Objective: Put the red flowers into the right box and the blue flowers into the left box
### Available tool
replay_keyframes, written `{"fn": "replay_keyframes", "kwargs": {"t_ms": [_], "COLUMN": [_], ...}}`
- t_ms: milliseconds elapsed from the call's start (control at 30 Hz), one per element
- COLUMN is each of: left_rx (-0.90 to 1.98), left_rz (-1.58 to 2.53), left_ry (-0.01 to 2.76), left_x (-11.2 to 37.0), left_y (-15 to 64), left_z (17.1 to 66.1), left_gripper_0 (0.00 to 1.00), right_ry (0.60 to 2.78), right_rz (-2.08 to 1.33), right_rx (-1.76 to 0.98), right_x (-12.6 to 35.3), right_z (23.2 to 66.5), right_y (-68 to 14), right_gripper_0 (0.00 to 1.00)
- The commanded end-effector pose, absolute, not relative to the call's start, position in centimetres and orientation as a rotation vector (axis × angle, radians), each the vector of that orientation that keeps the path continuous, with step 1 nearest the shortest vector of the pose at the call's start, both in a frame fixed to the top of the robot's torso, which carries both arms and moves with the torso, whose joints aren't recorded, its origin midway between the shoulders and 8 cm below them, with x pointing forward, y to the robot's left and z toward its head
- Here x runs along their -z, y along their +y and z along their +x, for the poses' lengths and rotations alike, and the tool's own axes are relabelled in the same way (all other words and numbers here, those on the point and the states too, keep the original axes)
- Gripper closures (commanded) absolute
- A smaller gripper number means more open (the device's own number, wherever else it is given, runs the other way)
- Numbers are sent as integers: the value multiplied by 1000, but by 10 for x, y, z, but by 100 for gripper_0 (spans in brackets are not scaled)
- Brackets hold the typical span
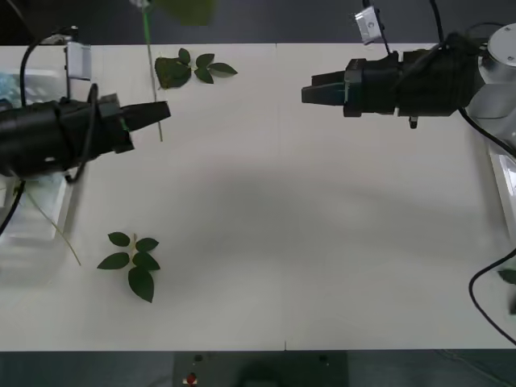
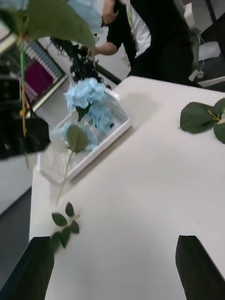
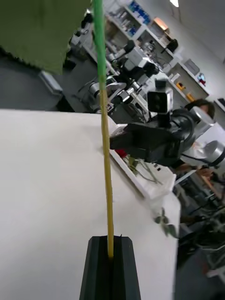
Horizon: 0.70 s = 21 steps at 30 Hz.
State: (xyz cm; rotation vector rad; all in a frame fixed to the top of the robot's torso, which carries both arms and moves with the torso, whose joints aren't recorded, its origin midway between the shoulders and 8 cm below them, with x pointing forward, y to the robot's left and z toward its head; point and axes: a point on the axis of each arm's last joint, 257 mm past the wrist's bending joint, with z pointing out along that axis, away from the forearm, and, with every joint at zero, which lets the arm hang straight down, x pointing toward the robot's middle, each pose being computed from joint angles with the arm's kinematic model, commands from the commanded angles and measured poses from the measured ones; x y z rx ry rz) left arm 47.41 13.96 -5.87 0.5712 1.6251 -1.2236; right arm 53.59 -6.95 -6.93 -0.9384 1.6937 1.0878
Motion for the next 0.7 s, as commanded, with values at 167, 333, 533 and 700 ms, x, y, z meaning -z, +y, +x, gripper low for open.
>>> {"fn": "replay_keyframes", "kwargs": {"t_ms": [167, 333, 533, 700], "left_rx": [950, 683, 293, 32], "left_rz": [466, 353, 190, 111], "left_ry": [1832, 1939, 2001, 2004], "left_x": [63, 75, 80, 68], "left_y": [249, 322, 428, 502], "left_z": [454, 465, 478, 469], "left_gripper_0": [100, 100, 100, 100], "right_ry": [1698, 1764, 1801, 1806], "right_rz": [-1211, -1259, -1311, -1338], "right_rx": [-863, -818, -761, -754], "right_x": [83, 94, 98, 101], "right_z": [520, 512, 503, 497], "right_y": [-119, -149, -169, -170], "right_gripper_0": [25, 25, 25, 24]}}
